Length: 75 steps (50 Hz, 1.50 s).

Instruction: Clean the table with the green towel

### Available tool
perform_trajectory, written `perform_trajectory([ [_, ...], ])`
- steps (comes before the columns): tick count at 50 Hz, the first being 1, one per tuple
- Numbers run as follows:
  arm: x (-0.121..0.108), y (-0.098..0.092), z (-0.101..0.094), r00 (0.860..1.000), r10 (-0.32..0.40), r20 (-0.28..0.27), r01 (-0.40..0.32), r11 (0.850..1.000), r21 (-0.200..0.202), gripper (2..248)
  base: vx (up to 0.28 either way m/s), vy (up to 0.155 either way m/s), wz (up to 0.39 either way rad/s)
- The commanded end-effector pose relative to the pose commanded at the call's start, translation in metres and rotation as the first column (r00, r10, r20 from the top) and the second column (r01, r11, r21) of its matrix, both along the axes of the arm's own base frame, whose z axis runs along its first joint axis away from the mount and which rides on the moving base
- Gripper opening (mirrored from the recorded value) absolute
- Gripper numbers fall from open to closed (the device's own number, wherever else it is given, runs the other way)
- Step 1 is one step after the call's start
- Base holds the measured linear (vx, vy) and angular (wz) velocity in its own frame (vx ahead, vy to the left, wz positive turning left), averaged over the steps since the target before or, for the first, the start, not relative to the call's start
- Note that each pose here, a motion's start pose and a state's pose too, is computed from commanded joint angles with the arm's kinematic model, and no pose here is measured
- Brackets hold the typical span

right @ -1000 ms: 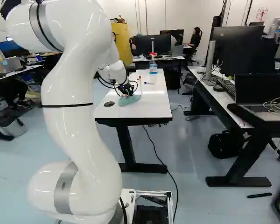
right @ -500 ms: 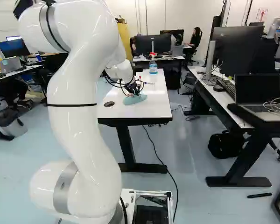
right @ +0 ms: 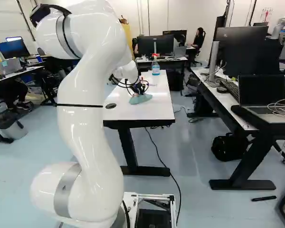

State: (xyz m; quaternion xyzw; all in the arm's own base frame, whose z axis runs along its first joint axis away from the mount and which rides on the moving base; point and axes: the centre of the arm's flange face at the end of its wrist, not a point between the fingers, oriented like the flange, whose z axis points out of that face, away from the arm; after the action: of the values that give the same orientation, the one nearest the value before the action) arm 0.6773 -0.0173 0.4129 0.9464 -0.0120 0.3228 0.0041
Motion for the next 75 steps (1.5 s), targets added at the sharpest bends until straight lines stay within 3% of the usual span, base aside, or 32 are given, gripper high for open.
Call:
perform_trajectory([
  [43, 0.035, 0.073, -0.004, 0.994, 0.103, 0.035, -0.103, 0.995, -0.001, 42, 0.000, 0.000, 0.000],
  [59, 0.035, 0.102, -0.005, 0.989, 0.143, 0.038, -0.143, 0.990, -0.001, 42, 0.000, 0.000, 0.000],
  [75, 0.018, 0.126, -0.003, 0.983, 0.180, 0.025, -0.180, 0.984, -0.001, 42, 0.000, 0.000, 0.000],
])
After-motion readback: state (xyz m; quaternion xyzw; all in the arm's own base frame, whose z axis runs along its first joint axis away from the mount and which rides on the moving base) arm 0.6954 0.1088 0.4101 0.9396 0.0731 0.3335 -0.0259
